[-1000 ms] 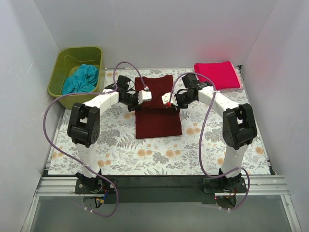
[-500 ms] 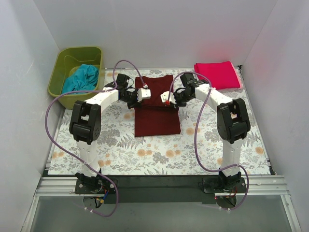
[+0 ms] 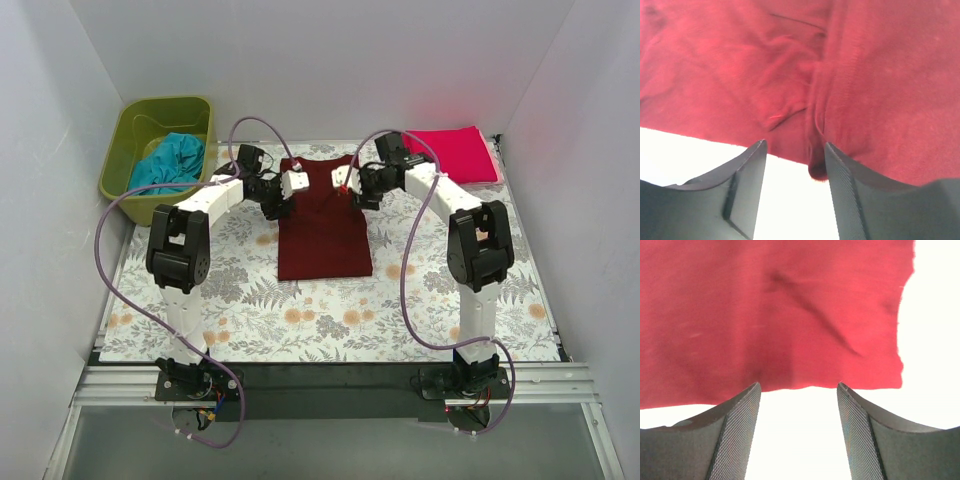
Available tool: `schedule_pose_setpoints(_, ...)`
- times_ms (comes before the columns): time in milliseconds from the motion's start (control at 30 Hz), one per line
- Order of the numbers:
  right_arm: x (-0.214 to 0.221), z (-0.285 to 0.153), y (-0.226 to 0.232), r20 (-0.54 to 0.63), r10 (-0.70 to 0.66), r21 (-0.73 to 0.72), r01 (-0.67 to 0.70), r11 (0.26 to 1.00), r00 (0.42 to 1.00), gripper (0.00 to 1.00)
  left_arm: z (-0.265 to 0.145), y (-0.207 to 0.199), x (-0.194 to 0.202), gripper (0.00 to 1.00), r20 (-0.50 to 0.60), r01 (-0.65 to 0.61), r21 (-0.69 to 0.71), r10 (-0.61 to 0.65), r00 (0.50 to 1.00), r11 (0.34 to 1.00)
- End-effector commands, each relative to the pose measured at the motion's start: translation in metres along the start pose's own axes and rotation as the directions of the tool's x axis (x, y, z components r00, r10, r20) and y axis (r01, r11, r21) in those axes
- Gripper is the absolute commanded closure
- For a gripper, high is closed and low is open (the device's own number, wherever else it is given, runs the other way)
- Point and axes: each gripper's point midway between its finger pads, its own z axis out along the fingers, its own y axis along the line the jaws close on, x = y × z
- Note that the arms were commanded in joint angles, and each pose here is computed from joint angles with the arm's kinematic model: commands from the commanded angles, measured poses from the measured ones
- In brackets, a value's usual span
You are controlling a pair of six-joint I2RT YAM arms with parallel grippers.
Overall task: Fold and stack the t-shirts
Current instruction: Fold the tshirt
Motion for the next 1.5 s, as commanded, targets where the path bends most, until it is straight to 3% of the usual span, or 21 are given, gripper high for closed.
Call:
schedule_pose_setpoints(0, -0.039, -0.057, -0.066, 0.088, 0.124, 0.207, -0.14, 0.968, 0.988, 0.31, -0.051, 0.03, -0.046, 0.5, 0.086, 0.102, -0.135, -0.091, 0.992, 0.986)
schedule_pose_setpoints(67, -0.051, -0.076, -0.066, 0.13, 0.21, 0.224, -0.235, 0.946, 0.969, 0.3, -0.067, 0.026, -0.061, 0.49, 0.122, 0.182, -0.148, -0.165, 0.979, 0.972)
schedule_pose_setpoints(100, -0.054, -0.08, -0.062, 0.144, 0.259, 0.215, -0.286, 0.934, 0.955, 0.3, -0.07, 0.016, -0.07, 0.49, 0.16, 0.306, -0.108, -0.287, 0.944, 0.946)
schedule_pose_setpoints(200, -0.069, -0.084, -0.034, 0.213, 0.488, 0.122, -0.519, 0.846, 0.846, 0.23, -0.079, -0.007, -0.086, 0.39, 0.211, 0.504, -0.018, -0.489, 0.846, 0.864)
schedule_pose_setpoints(233, -0.078, -0.083, -0.02, 0.237, 0.592, 0.042, -0.617, 0.786, 0.77, 0.12, -0.084, -0.019, -0.1, 0.37, 0.232, 0.622, 0.062, -0.618, 0.752, 0.78)
schedule_pose_setpoints(267, -0.084, -0.083, -0.012, 0.246, 0.65, -0.003, -0.67, 0.742, 0.719, 0.08, -0.086, -0.025, -0.107, 0.36, 0.238, 0.679, 0.099, -0.68, 0.694, 0.728)
schedule_pose_setpoints(300, -0.086, -0.078, 0.003, 0.235, 0.714, -0.066, -0.722, 0.689, 0.66, 0.05, -0.08, -0.041, -0.102, 0.33, 0.209, 0.736, 0.152, -0.75, 0.628, 0.659)
schedule_pose_setpoints(333, -0.1, -0.077, 0.018, 0.234, 0.795, -0.182, -0.778, 0.601, 0.56, 0.02, -0.083, -0.052, -0.116, 0.31, 0.2, 0.791, 0.25, -0.829, 0.522, 0.558)
schedule_pose_setpoints(367, -0.105, -0.076, 0.028, 0.222, 0.835, -0.241, -0.801, 0.548, 0.504, 0.02, -0.089, -0.063, -0.125, 0.3, 0.199, 0.806, 0.287, -0.855, 0.478, 0.518)
schedule_pose_setpoints(433, -0.113, -0.069, 0.064, 0.146, 0.918, -0.397, -0.828, 0.395, 0.368, 0.02, -0.081, -0.097, -0.125, 0.25, 0.126, 0.86, 0.376, -0.938, 0.322, 0.346)
schedule_pose_setpoints(467, -0.123, -0.068, 0.071, 0.125, 0.946, -0.439, -0.839, 0.323, 0.298, 0.02, -0.087, -0.11, -0.134, 0.22, 0.12, 0.856, 0.406, -0.948, 0.296, 0.319)
schedule_pose_setpoints(500, -0.116, -0.057, 0.102, 0.044, 0.977, -0.473, -0.858, 0.203, 0.207, 0.02, -0.077, -0.137, -0.124, 0.2, 0.057, 0.875, 0.413, -0.966, 0.253, 0.254)
schedule_pose_setpoints(533, -0.129, -0.062, 0.112, 0.043, 0.981, -0.5, -0.846, 0.187, 0.191, 0.02, -0.076, -0.142, -0.129, 0.17, 0.042, 0.882, 0.428, -0.979, 0.198, 0.197)
schedule_pose_setpoints(667, -0.139, -0.05, 0.13, 0.024, 0.997, -0.525, -0.848, 0.072, 0.07, 0.02, -0.058, -0.178, -0.12, 0.14, -0.06, 0.908, 0.416, -0.995, 0.084, 0.052)
schedule_pose_setpoints(800, -0.135, -0.031, 0.132, 0.037, 0.999, -0.492, -0.87, 0.03, 0.013, 0.02, -0.038, -0.185, -0.104, 0.13, -0.066, 0.928, 0.371, -0.998, 0.015, -0.01)
schedule_pose_setpoints(933, -0.118, -0.007, 0.148, -0.015, 0.996, -0.458, -0.886, -0.08, -0.082, 0.02, -0.026, -0.186, -0.091, 0.13, -0.065, 0.938, 0.342, -0.997, -0.039, -0.059)
schedule_pose_setpoints(1067, -0.106, 0.008, 0.165, -0.057, 0.988, -0.444, -0.882, -0.156, -0.146, 0.02, -0.013, -0.186, -0.078, 0.13, -0.052, 0.942, 0.328, -0.997, -0.049, -0.063)
schedule_pose_setpoints(1233, -0.084, 0.024, 0.19, -0.095, 0.983, -0.425, -0.886, -0.182, -0.157, 0.02, 0.002, -0.196, -0.056, 0.13, -0.066, 0.942, 0.323, -0.995, -0.07, -0.087)
schedule_pose_setpoints(1267, -0.076, 0.027, 0.193, -0.083, 0.987, -0.419, -0.894, -0.157, -0.134, 0.02, 0.005, -0.196, -0.044, 0.12, -0.069, 0.945, 0.308, -0.993, -0.094, -0.111)
schedule_pose_setpoints(1400, -0.048, 0.034, 0.209, -0.097, 0.985, -0.39, -0.904, -0.173, -0.146, 0.02, 0.007, -0.203, -0.007, 0.12, -0.093, 0.95, 0.262, -0.984, -0.152, -0.172)
schedule_pose_setpoints(1467, -0.044, 0.03, 0.212, -0.094, 0.984, -0.391, -0.904, -0.174, -0.149, 0.02, 0.002, -0.208, -0.001, 0.12, -0.117, 0.946, 0.269, -0.981, -0.154, -0.18)
